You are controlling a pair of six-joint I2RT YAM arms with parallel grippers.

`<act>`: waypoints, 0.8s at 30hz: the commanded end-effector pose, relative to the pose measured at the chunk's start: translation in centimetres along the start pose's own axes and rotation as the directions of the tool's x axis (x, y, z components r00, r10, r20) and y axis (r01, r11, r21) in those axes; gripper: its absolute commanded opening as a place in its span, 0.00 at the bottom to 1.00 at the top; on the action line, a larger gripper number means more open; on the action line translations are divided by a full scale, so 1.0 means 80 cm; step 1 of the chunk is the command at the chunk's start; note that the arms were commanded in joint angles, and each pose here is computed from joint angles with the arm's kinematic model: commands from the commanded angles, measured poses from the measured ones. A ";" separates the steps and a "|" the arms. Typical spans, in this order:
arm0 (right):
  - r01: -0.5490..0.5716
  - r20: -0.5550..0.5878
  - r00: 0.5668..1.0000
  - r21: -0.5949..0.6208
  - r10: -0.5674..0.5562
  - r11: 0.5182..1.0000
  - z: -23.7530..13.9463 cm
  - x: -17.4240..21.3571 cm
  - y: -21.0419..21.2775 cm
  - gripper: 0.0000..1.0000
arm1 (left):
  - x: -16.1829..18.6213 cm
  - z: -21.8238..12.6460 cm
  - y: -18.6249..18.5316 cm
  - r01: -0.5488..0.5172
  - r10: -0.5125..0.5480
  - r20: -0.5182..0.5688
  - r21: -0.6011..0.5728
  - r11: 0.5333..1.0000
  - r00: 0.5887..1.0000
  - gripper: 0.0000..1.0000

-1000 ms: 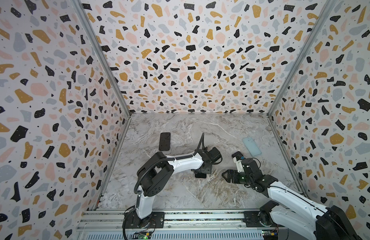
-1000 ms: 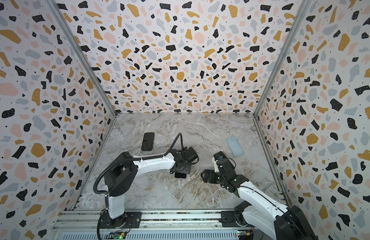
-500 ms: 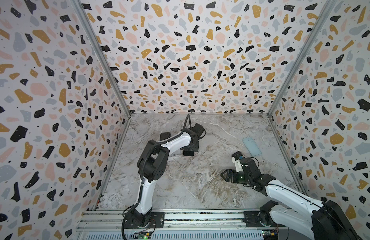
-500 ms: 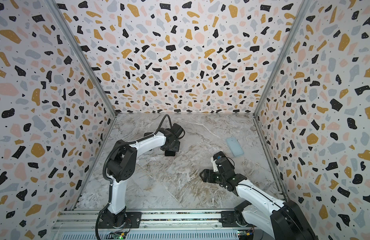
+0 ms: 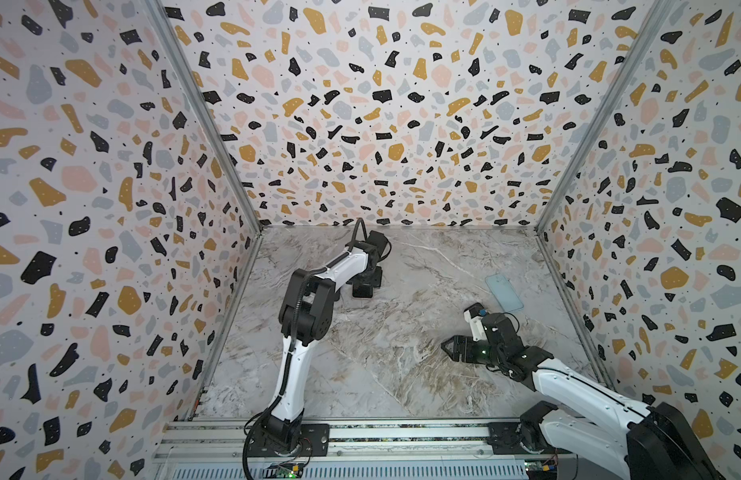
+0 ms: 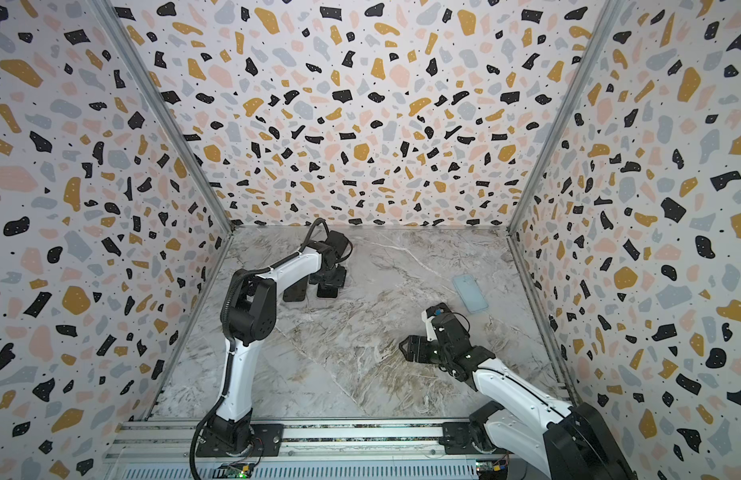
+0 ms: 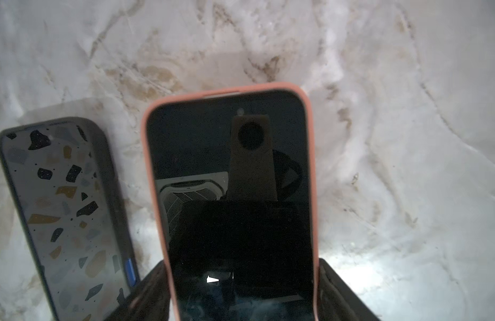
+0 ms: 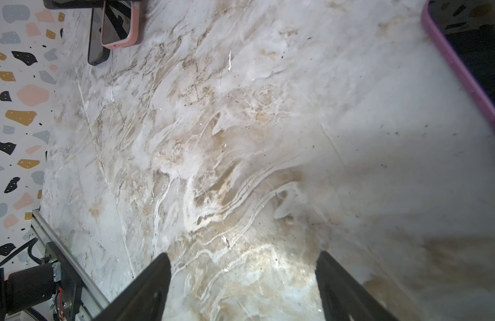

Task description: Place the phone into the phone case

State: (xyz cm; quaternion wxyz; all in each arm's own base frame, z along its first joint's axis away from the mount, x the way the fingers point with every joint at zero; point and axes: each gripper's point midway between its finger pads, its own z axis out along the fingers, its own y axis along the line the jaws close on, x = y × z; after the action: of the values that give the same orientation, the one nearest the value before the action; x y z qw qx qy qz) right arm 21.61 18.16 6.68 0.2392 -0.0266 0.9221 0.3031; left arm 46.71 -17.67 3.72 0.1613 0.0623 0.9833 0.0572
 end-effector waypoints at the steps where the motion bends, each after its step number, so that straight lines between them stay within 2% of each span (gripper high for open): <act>1: 0.016 0.030 0.999 -0.020 -0.015 1.000 -0.003 -0.020 0.015 0.83 | -0.009 -0.001 -0.003 -0.020 0.019 0.008 0.019 1.000 1.000 0.67; 12: 0.017 0.040 0.999 -0.034 -0.016 0.999 -0.007 -0.020 0.017 0.81 | -0.008 0.019 0.005 0.013 -0.012 -0.017 0.042 0.999 1.000 0.68; 24: 0.020 0.038 0.999 -0.040 -0.018 0.999 -0.007 -0.022 0.020 0.81 | -0.001 0.024 0.007 0.093 -0.092 -0.021 0.033 0.995 0.996 0.75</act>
State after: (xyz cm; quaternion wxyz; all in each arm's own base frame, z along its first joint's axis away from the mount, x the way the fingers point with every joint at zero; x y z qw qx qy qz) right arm 21.90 18.45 7.07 0.2418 -0.0281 0.9197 0.3082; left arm 47.19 -17.22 2.47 0.1476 0.0397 0.9877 0.0333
